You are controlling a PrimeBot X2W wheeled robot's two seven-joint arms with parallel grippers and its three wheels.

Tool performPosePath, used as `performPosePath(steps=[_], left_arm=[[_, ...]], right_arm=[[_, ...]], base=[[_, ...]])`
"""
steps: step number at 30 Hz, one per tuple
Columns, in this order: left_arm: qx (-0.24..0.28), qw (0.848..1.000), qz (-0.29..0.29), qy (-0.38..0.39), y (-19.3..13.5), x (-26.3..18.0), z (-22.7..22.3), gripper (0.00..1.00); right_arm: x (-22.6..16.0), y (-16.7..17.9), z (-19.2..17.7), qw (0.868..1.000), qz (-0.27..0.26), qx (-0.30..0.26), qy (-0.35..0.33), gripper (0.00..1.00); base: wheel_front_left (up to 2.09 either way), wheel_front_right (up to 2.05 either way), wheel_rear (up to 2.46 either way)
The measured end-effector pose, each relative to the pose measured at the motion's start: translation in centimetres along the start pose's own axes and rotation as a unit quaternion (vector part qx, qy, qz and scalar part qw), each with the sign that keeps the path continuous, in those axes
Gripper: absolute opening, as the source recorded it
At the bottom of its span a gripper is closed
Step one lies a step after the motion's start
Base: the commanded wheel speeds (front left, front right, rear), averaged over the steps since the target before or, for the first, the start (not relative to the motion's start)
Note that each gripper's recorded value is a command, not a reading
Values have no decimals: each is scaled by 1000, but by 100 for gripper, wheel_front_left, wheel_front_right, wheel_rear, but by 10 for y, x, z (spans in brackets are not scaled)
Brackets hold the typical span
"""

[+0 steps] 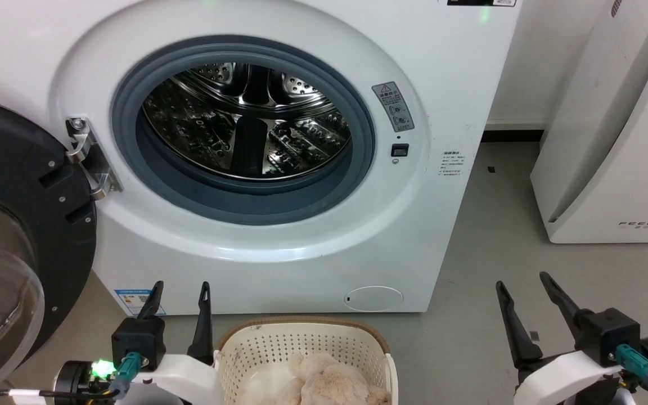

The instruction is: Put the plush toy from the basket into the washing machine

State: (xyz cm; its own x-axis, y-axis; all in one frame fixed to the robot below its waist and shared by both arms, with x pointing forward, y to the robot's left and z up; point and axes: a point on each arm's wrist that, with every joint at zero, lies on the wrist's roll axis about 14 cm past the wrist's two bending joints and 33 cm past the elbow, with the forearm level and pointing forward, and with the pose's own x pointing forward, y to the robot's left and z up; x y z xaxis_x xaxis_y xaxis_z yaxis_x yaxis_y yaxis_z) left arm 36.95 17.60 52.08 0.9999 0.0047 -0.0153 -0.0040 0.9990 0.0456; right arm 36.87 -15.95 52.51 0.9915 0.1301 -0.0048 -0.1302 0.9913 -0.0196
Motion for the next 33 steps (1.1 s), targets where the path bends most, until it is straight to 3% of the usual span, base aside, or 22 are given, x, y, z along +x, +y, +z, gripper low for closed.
performPosePath(steps=[14,33], left_arm=[[-3,1000,-19,7,-15,11,-9,100],[16,993,-85,79,-56,36,-62,100]], right_arm=[[2,-5,0,1000,-7,28,-11,100],[12,-17,-5,998,-25,62,-19,100]], base=[[0,0,0],[0,0,0]])
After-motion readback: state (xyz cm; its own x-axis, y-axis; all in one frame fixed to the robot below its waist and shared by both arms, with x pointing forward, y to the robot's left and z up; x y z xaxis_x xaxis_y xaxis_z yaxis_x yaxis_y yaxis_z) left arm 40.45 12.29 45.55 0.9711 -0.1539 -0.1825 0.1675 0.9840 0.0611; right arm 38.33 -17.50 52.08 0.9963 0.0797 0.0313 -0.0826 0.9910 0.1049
